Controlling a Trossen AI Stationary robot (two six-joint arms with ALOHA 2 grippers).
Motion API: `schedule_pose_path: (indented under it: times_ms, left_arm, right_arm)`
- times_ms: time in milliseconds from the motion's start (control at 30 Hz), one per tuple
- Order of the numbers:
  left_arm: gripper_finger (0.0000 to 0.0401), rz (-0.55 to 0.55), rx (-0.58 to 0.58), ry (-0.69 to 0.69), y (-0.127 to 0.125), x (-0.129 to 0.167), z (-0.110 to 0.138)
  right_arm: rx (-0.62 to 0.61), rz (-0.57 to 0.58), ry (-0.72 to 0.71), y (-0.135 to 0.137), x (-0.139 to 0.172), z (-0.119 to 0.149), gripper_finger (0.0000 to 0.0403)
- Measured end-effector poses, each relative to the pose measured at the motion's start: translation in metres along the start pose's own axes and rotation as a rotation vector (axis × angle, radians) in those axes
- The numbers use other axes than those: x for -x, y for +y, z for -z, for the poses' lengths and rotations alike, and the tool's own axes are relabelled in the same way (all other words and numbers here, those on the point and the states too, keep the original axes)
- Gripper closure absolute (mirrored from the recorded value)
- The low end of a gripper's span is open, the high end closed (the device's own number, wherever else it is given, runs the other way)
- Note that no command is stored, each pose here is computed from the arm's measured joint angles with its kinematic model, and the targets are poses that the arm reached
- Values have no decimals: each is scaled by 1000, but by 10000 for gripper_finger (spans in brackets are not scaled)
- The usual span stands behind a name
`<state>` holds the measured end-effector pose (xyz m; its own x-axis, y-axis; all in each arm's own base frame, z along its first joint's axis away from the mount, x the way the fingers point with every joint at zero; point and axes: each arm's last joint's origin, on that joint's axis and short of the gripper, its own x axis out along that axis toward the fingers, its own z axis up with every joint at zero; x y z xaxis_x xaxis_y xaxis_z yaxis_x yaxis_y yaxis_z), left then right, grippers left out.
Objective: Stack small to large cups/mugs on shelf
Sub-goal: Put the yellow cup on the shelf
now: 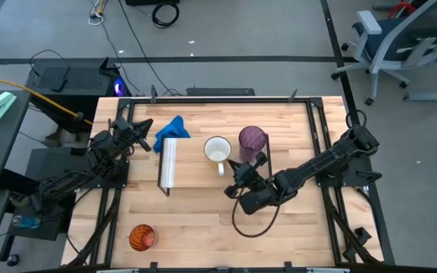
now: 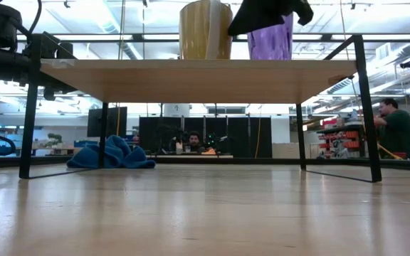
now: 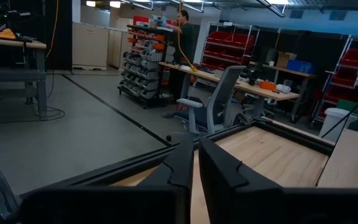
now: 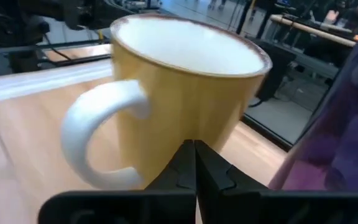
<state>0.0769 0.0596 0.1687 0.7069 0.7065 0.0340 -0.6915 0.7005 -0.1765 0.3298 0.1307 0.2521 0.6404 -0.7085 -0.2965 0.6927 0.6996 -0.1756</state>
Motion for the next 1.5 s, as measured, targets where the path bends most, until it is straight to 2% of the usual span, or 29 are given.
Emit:
schedule_pose_path:
  times_ms: [333,467,567,767,1000,1500]
  left_arm:
    - [368,0,-1,0,0,0,0]
    - [371,0,0,0,0,0,0]
    - [368,0,3,0,0,0,0]
    - [361,15,26,6,0,0,0]
    - [367,21,26,8,-1,0,0]
    - [362,21,25,8,-1,0,0]
  right_arm:
    - [-4,-69,-21,11,18,3,403]
    - [3,-159,-33,19,32,-16,403]
    - [-6,-184,-61,22,43,-32,403]
    - [13,-111,-86,21,41,-25,403]
    - [53,-59,-64,36,21,-6,403]
    - [55,-74,-39,37,13,-6,403]
